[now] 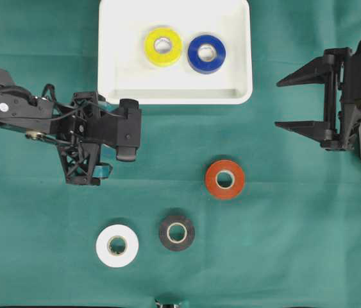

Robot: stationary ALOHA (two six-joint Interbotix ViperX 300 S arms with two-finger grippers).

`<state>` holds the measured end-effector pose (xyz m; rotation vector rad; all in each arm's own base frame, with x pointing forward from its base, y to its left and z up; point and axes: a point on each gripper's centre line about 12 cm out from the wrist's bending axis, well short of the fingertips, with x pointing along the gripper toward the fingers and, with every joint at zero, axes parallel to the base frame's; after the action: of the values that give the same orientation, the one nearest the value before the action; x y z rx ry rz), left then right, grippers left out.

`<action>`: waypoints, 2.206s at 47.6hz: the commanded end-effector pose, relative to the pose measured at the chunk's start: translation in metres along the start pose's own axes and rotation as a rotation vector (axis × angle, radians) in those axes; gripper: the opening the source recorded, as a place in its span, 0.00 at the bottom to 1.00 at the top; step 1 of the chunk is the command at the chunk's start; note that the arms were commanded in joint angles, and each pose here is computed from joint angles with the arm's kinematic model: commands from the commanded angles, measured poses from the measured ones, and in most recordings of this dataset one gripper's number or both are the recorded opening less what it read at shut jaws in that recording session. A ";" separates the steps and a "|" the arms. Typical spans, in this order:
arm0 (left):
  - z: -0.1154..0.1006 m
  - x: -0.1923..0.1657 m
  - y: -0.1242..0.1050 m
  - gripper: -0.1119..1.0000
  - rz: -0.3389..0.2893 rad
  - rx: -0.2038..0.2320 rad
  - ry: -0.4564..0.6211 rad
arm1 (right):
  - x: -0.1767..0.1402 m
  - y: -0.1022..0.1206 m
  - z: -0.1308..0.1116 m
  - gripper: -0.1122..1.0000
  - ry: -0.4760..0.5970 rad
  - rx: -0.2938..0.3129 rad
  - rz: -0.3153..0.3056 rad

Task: Pick up the tape from a random location and place it into the white case.
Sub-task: 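Lower the left gripper into the teal roll's hole, then close the left gripper on the teal roll's inner rim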

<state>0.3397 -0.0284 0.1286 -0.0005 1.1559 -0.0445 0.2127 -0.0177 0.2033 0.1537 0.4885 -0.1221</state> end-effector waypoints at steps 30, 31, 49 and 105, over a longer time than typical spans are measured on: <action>-0.007 0.020 0.000 0.98 0.001 -0.002 0.005 | 0.000 0.002 0.011 0.91 -0.031 0.003 0.006; -0.008 0.020 0.000 0.98 0.001 -0.002 0.005 | 0.000 0.001 0.011 0.91 -0.029 0.006 0.004; -0.009 0.020 0.001 0.94 0.002 -0.022 0.015 | 0.000 0.001 0.011 0.91 -0.030 0.006 0.005; 0.000 -0.001 -0.003 0.29 -0.002 -0.015 0.002 | 0.000 0.001 0.011 0.91 -0.030 0.006 0.005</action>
<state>0.3330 -0.0293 0.1077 -0.0144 1.2161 -0.0312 0.2127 -0.0177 0.2033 0.1537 0.4885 -0.1221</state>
